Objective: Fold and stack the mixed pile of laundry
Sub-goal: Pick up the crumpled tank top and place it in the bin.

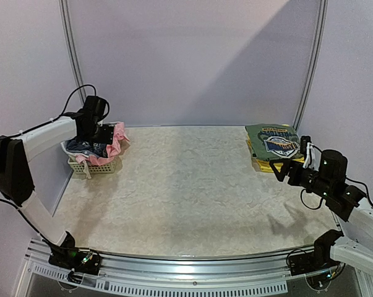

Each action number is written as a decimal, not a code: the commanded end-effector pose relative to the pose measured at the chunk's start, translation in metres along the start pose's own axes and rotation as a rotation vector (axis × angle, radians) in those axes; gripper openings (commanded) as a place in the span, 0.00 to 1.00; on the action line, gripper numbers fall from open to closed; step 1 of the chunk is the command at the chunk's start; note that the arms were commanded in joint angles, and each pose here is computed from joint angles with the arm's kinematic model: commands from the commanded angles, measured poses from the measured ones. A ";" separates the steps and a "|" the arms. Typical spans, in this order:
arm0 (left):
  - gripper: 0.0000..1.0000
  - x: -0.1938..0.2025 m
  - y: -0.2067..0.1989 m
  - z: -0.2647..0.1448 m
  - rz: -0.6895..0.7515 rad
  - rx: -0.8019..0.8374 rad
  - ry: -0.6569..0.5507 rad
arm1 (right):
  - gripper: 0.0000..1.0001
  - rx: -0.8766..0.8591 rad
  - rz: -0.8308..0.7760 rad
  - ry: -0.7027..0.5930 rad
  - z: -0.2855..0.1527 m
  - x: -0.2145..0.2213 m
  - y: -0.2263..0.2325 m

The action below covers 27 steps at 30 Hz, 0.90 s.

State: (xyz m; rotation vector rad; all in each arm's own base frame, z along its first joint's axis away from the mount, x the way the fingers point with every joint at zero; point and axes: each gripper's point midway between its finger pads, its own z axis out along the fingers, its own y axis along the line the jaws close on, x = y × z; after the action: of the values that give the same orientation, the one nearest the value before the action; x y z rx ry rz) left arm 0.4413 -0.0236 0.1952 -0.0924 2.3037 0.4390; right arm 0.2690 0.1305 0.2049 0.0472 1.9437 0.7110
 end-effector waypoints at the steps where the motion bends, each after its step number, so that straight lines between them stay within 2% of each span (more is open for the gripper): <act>1: 0.92 0.015 0.028 0.010 -0.144 0.026 0.041 | 0.99 0.020 0.006 0.006 0.000 0.000 -0.002; 5: 0.86 0.026 0.026 0.025 -0.158 0.072 0.093 | 0.99 0.035 0.015 0.018 0.002 0.001 -0.004; 16: 0.70 0.025 0.012 0.060 -0.151 0.096 0.171 | 0.99 0.051 0.013 0.031 0.004 0.002 -0.006; 22: 0.58 0.022 -0.002 0.082 -0.154 0.123 0.196 | 0.99 0.056 0.004 0.037 0.006 0.002 -0.007; 25: 0.44 0.023 -0.005 0.088 -0.157 0.130 0.207 | 0.99 0.057 0.004 0.037 0.006 0.002 -0.007; 27: 0.27 0.024 -0.009 0.091 -0.156 0.139 0.214 | 0.99 0.054 0.004 0.037 0.006 0.002 -0.006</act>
State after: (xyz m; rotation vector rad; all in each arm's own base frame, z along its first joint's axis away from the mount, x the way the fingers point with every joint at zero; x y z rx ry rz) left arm 0.4838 0.0007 0.1233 -0.2477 2.4882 0.2231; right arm 0.2732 0.1285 0.1888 0.0713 2.0130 0.6738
